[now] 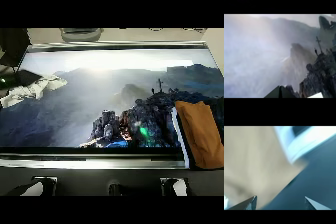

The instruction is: Fold the shirts.

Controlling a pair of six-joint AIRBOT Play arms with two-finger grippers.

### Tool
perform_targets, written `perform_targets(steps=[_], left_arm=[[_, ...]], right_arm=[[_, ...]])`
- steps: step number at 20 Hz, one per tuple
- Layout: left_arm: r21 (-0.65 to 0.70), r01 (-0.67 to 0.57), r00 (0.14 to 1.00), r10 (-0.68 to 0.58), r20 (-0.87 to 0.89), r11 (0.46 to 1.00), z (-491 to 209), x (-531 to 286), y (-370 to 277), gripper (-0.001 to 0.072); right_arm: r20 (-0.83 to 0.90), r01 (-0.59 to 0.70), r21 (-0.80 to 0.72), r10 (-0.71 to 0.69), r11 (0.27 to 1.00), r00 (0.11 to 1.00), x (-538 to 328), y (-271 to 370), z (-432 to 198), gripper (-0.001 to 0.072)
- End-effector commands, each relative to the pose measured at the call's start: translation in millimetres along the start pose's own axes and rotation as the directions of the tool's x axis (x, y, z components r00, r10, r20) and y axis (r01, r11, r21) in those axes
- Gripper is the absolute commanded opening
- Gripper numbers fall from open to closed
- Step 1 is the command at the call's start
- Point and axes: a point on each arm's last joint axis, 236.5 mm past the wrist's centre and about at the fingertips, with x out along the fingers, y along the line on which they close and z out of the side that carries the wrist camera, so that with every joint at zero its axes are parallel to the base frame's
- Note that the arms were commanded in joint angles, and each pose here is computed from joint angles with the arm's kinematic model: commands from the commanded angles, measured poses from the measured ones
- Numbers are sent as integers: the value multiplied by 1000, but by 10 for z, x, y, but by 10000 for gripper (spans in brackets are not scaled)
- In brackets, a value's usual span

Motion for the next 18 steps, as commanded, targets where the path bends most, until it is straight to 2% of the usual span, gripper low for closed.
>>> perform_targets(steps=[1, 3, 4, 5, 6, 7, 9, 10, 11, 13, 16, 18], left_arm=[[105, -101, 965, 72, 251, 989, 853, -315, -291, 34], [146, -304, 918, 248, 310, 941, 1093, -319, -173, 34], [150, -394, 895, 342, 286, 907, 1054, -226, -49, 34], [168, -474, 871, 433, 231, 864, 908, -83, 96, 35], [204, -522, 853, 505, 135, 828, 660, 85, 230, 42], [238, -536, 833, 554, -10, 810, 288, 267, 357, 138], [229, -517, 740, 565, -365, 825, -660, 481, 527, 639], [230, -507, 663, 546, -511, 831, -1097, 474, 579, 663], [209, -484, 622, 502, -601, 850, -1452, 490, 571, 663], [127, -449, 646, 420, -638, 884, -1847, 518, 452, 662], [61, -454, 734, 412, -540, 889, -1883, 513, 389, 662], [66, -454, 745, 419, -519, 889, -1820, 499, 383, 662]], right_arm=[[663, 139, -21, -91, 990, 743, -1496, -159, 1477, 674], [890, 118, -142, 75, 983, 449, -2476, 471, 2014, 620], [902, 107, -254, 195, 961, 386, -2660, 926, 2080, 620], [864, 97, -383, 319, 919, 390, -2645, 1442, 2064, 621], [783, 73, -515, 434, 854, 445, -2473, 1974, 1973, 621], [677, 26, -611, 505, 791, 535, -2191, 2411, 1830, 621], [395, -114, -704, 521, 701, 757, -1405, 3077, 1401, 627], [242, -185, -739, 511, 648, 825, -1060, 3346, 1151, 630], [76, -267, -769, 499, 580, 863, -743, 3602, 866, 681], [-163, -393, -781, 450, 484, 878, -349, 3917, 420, 697], [-174, -345, -820, 375, 457, 910, -104, 4052, 368, 698], [-154, -320, -831, 365, 454, 918, -91, 4071, 389, 696]])
